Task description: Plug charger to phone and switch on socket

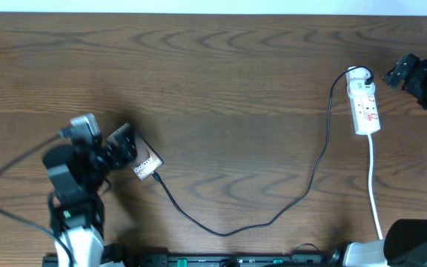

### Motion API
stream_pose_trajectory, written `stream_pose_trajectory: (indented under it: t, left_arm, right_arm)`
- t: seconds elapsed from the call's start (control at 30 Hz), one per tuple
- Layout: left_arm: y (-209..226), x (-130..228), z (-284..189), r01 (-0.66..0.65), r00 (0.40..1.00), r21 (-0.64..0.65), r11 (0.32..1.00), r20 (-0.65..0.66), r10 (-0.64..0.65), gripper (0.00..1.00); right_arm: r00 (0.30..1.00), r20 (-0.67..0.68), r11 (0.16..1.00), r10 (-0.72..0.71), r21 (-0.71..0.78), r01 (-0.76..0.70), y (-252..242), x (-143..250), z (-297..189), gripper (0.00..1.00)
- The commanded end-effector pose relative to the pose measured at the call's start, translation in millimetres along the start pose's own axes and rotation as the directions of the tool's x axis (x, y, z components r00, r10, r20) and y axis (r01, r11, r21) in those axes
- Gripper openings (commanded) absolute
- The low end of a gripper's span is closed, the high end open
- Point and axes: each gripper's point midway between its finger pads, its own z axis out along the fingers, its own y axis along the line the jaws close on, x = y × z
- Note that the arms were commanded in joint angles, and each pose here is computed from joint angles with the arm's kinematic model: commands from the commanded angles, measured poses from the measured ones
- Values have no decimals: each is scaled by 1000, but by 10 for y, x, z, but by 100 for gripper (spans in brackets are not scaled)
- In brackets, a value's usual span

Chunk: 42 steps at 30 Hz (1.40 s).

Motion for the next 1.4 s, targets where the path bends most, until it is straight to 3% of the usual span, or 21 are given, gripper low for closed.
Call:
stream_pose_trajectory:
  t: [0.0,0.17,0.43,0.7,1.37]
  left_arm:
    - [-112,151,-75,-110,983,39,993,153,103,92]
    - [-244,193,-177,-222,926,28,975,318,202,92]
    - [-482,262,-282,-479,823,4,878,349,448,92]
    - [-225,453,-353,-442,853,-87,893,267,449,92]
    - [-135,335,-429,-418,840,-167,893,304,450,92]
  right_arm:
    - [1000,11,1000,11,-1,-11,-1,-6,-45,99]
    - [1000,11,1000,11,-1,-11,-1,-6,-45,99]
    - [1000,11,1000,11,-1,-11,-1,-6,-45,99]
    - [1000,11,1000,11,-1,-11,-1,-6,-45,99]
    - [1000,11,1000,11,-1,-11,-1,-6,-45,99]
